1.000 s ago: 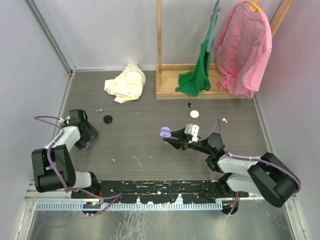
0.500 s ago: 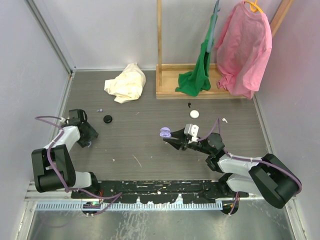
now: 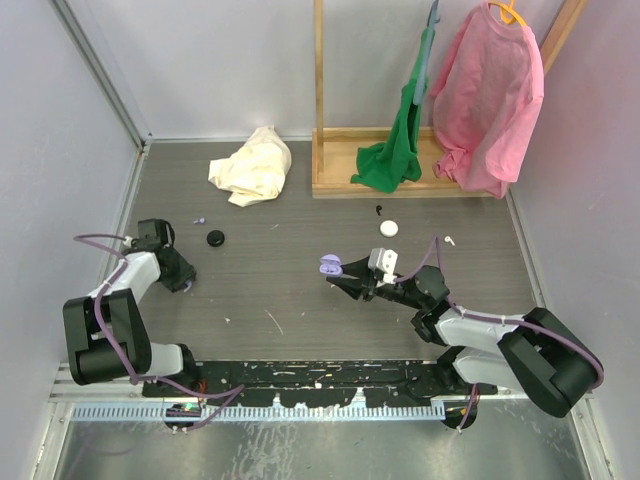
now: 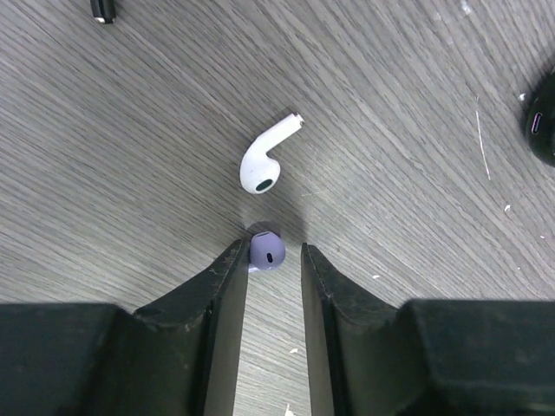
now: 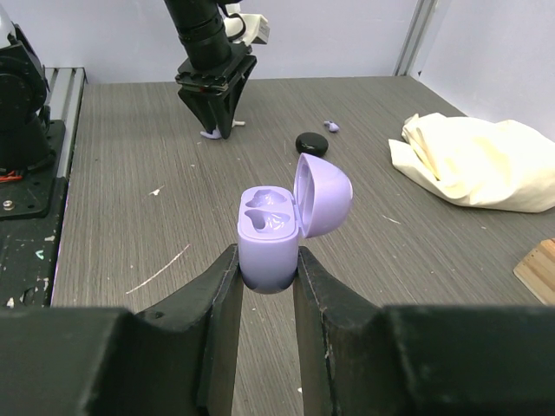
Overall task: Insert the wireless bluetooth earbuds into the charging case
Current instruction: Move the earbud to the center of the board.
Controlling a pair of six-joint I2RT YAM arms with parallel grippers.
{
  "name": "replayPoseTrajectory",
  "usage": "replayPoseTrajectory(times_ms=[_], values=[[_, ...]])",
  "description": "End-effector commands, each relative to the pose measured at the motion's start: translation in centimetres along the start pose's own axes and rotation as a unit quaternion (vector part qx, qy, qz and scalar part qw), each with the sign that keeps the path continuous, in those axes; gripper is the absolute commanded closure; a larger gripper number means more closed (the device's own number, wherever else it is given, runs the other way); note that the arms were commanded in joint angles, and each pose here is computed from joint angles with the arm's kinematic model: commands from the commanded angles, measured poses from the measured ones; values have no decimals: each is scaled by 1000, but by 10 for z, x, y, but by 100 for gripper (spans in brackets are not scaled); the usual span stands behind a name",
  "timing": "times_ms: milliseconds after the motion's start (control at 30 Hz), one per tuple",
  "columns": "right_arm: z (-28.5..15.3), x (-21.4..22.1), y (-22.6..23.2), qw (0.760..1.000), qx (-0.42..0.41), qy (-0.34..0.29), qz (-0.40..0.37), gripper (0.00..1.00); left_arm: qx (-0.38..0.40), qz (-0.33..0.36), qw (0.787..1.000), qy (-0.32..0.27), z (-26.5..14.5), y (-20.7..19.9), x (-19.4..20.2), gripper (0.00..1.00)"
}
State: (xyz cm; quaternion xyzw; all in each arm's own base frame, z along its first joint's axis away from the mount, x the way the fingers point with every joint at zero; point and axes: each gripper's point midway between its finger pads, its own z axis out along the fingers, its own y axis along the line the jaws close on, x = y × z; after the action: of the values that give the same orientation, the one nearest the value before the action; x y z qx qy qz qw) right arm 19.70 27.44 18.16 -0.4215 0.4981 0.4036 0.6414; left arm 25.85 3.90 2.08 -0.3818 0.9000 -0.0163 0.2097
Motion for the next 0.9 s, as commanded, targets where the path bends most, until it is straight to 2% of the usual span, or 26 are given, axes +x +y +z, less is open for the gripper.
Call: replayPoseTrajectory(times_ms=[0,333,600,867], values=[[7,-33,-6,998,2,-46,-36,99,21,-7,1000,9,-7,-5,4,70],[7,-33,-5,998,2,-46,-36,99,76,-34,995,45,-5,-22,27,86],[7,-33,-6,998,5,-46,-39,99,113,-17,991,66,-12,-49,55,87],[6,-30,-9,998,13,-40,-42,99,125,52,990,34,-30,-80,71,86]])
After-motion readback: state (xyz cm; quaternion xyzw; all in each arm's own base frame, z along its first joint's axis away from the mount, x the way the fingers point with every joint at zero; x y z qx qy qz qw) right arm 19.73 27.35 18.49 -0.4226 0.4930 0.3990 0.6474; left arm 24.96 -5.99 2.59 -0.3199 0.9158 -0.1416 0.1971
